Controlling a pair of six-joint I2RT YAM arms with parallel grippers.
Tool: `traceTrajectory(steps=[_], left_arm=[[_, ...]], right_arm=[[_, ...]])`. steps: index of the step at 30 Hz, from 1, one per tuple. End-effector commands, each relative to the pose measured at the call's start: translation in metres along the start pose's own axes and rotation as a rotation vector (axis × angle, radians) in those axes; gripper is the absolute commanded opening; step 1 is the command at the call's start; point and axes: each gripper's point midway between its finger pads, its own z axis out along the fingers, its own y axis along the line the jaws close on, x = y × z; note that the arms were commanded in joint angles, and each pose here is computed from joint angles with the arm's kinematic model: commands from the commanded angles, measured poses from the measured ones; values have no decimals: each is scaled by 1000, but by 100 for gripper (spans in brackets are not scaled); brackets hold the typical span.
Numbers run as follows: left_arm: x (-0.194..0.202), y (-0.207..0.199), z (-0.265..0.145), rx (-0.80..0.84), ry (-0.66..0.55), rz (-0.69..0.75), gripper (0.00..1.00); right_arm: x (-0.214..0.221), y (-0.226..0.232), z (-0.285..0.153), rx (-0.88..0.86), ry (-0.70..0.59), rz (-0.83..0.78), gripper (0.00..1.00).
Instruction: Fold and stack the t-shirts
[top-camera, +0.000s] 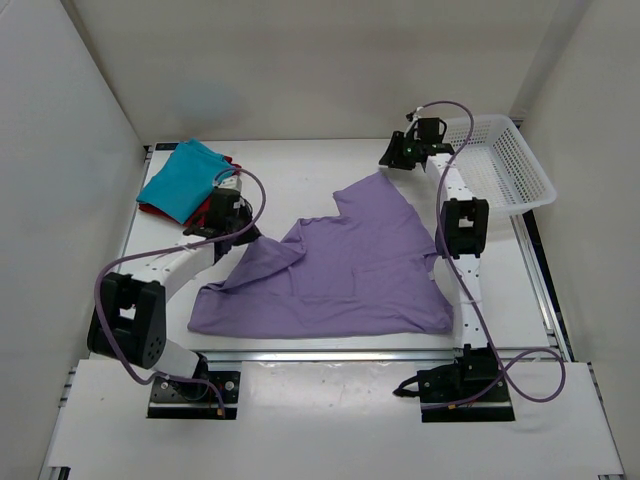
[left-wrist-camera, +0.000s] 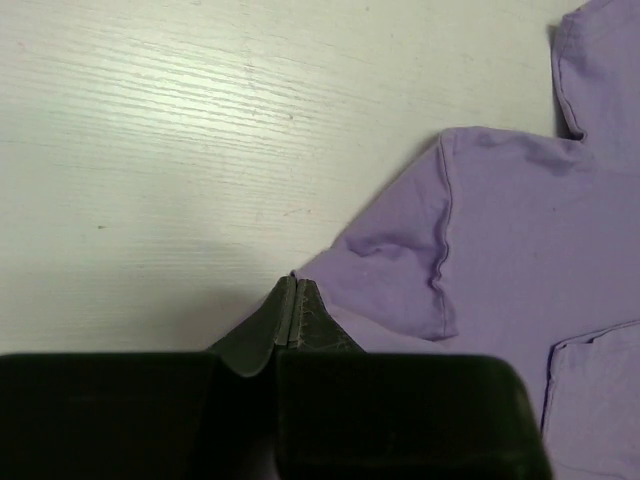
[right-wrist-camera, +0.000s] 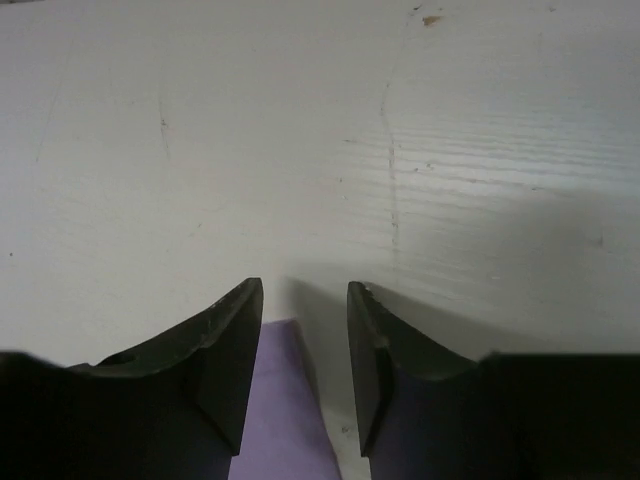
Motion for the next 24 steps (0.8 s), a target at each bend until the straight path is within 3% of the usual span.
traceTrajectory(steps=[1, 7, 19, 22, 24], left_arm=[[-27, -15, -14, 69, -57, -16, 0], [-44, -6, -13, 55, -82, -39, 0], [-91, 2, -14, 31, -145, -48, 0], [-95, 5, -8, 26, -134, -50, 0], [-97, 12, 1, -1, -125, -52, 0]], right_arm=[[1, 16, -8, -37, 34, 21, 38], [10, 20, -6, -72, 61, 34, 36], [10, 25, -13, -71, 81, 31, 22], [10, 24, -13, -75, 82, 31, 16], [4, 26, -16, -75, 70, 30, 6]])
